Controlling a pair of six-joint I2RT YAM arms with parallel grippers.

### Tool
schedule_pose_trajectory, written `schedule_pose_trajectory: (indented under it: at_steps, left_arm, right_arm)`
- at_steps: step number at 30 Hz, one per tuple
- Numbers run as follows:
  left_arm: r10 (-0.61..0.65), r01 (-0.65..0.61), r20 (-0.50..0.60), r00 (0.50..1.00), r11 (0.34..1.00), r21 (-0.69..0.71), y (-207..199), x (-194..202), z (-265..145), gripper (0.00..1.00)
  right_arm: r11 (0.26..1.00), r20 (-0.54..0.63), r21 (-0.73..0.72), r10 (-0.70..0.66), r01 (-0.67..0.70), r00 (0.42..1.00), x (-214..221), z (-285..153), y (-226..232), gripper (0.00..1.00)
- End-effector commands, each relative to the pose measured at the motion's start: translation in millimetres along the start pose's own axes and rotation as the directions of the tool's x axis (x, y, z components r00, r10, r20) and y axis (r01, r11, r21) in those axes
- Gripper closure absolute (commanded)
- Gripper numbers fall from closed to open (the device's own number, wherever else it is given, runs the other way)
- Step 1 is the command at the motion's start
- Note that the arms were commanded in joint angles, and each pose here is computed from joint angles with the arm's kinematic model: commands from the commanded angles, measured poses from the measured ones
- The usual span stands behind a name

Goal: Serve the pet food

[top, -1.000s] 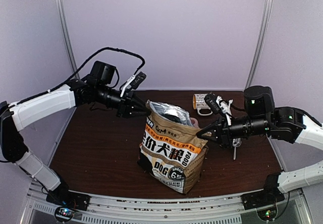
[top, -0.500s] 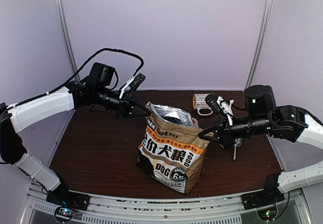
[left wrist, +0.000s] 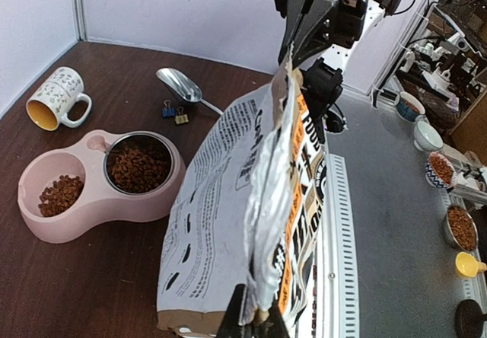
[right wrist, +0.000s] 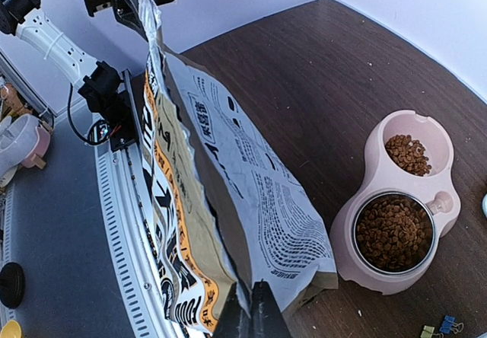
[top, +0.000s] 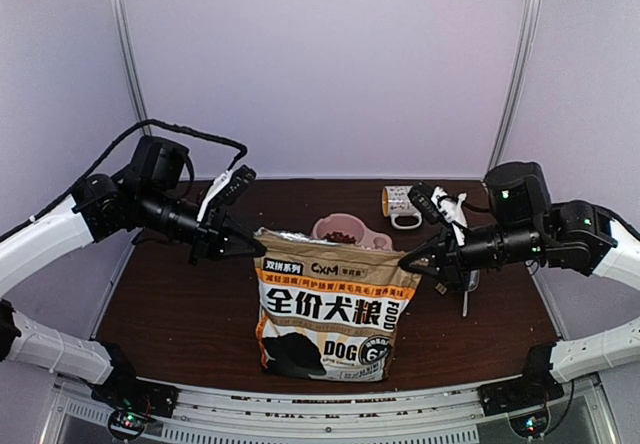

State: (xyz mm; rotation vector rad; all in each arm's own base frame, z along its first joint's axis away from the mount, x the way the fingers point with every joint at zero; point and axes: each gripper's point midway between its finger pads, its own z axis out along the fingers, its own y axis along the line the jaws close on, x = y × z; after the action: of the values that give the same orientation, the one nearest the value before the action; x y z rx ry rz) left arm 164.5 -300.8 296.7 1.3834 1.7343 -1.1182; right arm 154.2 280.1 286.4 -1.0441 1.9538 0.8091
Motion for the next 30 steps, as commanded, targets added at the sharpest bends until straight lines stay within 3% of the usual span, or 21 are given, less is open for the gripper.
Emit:
schedule_pose_trajectory:
  at_steps: [1, 5, 7, 10, 14, 19, 30]
  left_arm:
    - [0.133, -0.113, 0.116, 0.984, 0.981, -0.158, 7, -21, -30, 1.0]
    - [0.12, -0.102, 0.141, 0.983, 0.987, -0.128, 4, -17, -25, 1.0]
    - [0.112, -0.099, 0.148, 0.983, 0.991, -0.093, 1, -19, -23, 1.0]
    - [0.12, -0.11, 0.158, 0.98, 0.991, -0.071, -2, -23, -21, 1.0]
    - [0.131, -0.122, 0.171, 0.976, 0.991, -0.062, -6, -27, -23, 1.0]
    - [0.139, -0.13, 0.176, 0.975, 0.989, -0.064, -8, -27, -25, 1.0]
    - [0.146, -0.14, 0.185, 0.972, 0.989, -0.042, -11, -26, -23, 1.0]
  right_arm:
    - [0.983, 0.132, 0.177, 0.021, -0.044, 0.991, -26, -22, -35, 1.0]
    - [0.999, 0.123, 0.03, 0.018, -0.022, 0.992, -30, -15, -10, 0.99]
    - [0.998, 0.09, -0.061, 0.017, -0.011, 0.996, -35, -9, 6, 0.85]
    - [0.992, 0.064, -0.116, -0.033, 0.041, 0.997, -45, -3, 23, 0.53]
    - [0.982, 0.041, -0.153, -0.108, 0.113, 0.993, -62, 10, 38, 0.32]
    - [0.965, -0.004, -0.174, -0.199, 0.195, 0.98, -79, 36, 54, 0.25]
    - [0.947, -0.119, -0.144, -0.303, 0.286, 0.945, -98, 116, 67, 0.28]
